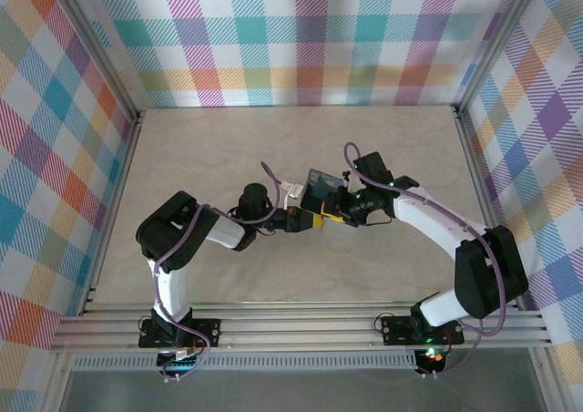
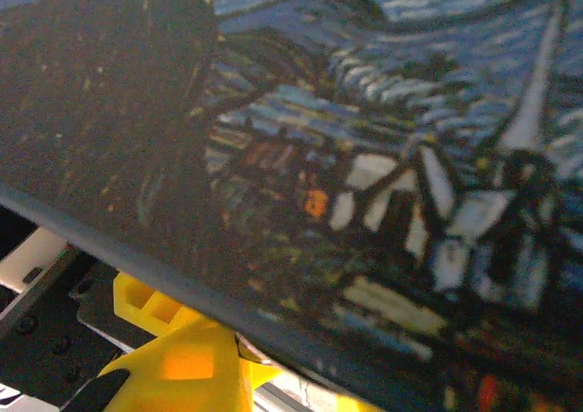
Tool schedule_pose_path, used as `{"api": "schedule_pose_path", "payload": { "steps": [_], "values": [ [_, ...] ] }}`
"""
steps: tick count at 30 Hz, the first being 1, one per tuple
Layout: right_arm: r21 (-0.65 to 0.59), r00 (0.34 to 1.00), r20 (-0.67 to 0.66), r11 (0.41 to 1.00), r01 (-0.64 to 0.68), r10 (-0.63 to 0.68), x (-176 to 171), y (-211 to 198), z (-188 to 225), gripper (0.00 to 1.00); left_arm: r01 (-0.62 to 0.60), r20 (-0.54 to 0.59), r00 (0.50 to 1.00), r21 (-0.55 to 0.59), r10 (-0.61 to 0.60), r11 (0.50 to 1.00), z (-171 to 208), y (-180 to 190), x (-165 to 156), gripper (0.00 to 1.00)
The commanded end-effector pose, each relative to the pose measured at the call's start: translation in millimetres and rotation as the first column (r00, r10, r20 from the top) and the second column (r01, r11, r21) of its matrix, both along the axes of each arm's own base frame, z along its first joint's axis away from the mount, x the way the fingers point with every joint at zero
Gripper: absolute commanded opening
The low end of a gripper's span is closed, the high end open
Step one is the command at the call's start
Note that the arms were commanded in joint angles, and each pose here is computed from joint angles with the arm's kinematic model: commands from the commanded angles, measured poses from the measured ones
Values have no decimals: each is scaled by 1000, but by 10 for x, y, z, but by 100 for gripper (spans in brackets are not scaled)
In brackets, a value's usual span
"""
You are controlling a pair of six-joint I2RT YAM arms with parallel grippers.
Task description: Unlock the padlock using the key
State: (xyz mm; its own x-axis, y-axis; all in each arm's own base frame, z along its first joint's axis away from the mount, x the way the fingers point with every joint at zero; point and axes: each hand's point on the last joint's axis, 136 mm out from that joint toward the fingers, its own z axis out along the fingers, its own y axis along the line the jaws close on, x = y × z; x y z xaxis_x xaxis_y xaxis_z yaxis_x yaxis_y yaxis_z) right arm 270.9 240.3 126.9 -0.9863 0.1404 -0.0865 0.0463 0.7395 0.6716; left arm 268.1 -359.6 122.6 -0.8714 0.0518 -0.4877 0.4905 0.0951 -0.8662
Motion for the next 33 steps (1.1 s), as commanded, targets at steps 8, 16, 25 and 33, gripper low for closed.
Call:
{"api": "schedule_pose_path", "payload": {
  "steps": [8, 16, 25, 33],
  "values": [
    [35, 987, -131, 996, -87, 90, -425, 160, -191, 0, -147, 375, 911, -93, 171, 985, 502, -71, 123, 0],
    [0, 980, -200, 1000, -12, 12, -473, 177, -184, 20, -308, 660, 734, 113, 160, 945, 292, -134, -182, 0],
    [-22, 980, -197, 999, 28, -32, -516, 135, -307, 36, -325, 627, 763, 161, 158, 932, -61, -87, -192, 0],
    [-54, 983, -137, 992, 113, -119, -480, -6, -329, 51, -331, 589, 794, 205, 154, 921, -336, 21, -277, 0]
  ]
}}
